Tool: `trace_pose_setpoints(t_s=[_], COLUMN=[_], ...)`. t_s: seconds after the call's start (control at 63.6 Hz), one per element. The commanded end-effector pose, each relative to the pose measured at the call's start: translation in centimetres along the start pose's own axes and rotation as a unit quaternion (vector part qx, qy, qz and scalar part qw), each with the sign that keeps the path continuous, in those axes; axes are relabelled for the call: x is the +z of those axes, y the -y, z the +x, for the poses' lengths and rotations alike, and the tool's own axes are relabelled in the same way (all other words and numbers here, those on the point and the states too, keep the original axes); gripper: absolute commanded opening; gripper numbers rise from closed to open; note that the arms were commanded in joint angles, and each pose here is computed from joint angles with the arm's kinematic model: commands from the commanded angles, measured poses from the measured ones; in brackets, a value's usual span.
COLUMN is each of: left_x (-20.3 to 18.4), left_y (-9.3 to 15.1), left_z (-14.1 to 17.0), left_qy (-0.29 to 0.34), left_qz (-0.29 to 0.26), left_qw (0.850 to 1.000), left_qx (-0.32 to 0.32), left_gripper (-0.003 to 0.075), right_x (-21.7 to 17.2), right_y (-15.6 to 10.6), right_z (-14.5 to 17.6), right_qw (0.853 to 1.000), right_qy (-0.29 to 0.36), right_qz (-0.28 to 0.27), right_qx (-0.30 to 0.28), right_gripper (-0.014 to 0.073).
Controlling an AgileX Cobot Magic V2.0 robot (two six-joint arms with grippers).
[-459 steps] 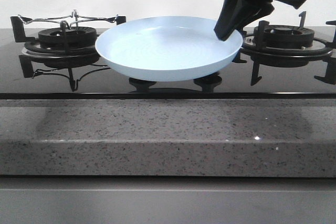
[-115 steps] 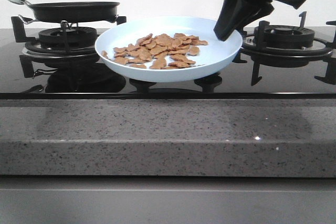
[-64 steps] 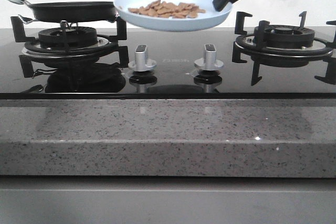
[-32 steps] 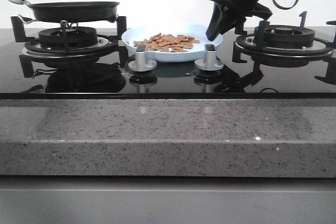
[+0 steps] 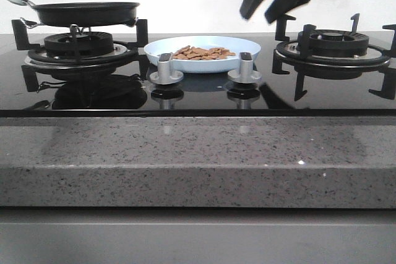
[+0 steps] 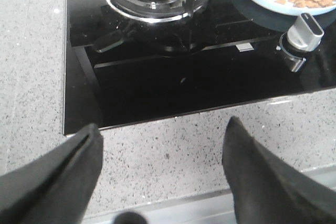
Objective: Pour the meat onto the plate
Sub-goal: 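Open the right gripper and raise it away from the plate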
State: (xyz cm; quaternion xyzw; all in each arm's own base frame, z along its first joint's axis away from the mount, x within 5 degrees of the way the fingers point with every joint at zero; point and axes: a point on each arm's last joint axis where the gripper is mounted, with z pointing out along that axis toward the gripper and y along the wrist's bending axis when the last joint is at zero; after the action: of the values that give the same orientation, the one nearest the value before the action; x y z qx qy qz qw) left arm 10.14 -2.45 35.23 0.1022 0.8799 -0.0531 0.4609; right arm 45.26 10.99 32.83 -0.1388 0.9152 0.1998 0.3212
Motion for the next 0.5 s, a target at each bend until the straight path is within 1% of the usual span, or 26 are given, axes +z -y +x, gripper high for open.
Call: trace_pose_setpoints(t_s=[0.0, 0.142, 0.267, 0.409, 0.487], left_x=[-0.6, -0.7, -0.7, -0.7, -0.7], left_y=[0.1, 0.1, 0.1, 0.1, 0.1], left_z=[-1.4, -1.7, -1.8, -1.8, -1.8], left_qy=[0.058, 0.072, 0.079, 0.079, 0.078], left_qz=[0.006, 0.007, 0.007, 0.007, 0.007], left_qw=[0.998, 0.997, 0.997, 0.997, 0.997], left_qx=[-0.005, -0.005, -0.005, -0.005, -0.005], left_gripper=[0.0472, 0.0472, 0.0472, 0.0472, 0.0472], right_x=[-6.8, -11.1, -14.1, -16.6, -18.2], right_y=[-3.0, -5.9, -7.2, -7.4, -7.6], right_z=[-1.8, -0.8, 1.6, 5.8, 8.5], right_qw=[0.997, 0.995, 0.993, 0.994, 0.993], right_qy=[0.066, 0.085, 0.09, 0.075, 0.079], right_qz=[-0.012, -0.02, 0.0, 0.02, 0.037], right_qx=[-0.03, -0.053, -0.072, -0.075, -0.081], right_gripper=[0.0433, 0.0433, 0.0433, 0.0433, 0.0433])
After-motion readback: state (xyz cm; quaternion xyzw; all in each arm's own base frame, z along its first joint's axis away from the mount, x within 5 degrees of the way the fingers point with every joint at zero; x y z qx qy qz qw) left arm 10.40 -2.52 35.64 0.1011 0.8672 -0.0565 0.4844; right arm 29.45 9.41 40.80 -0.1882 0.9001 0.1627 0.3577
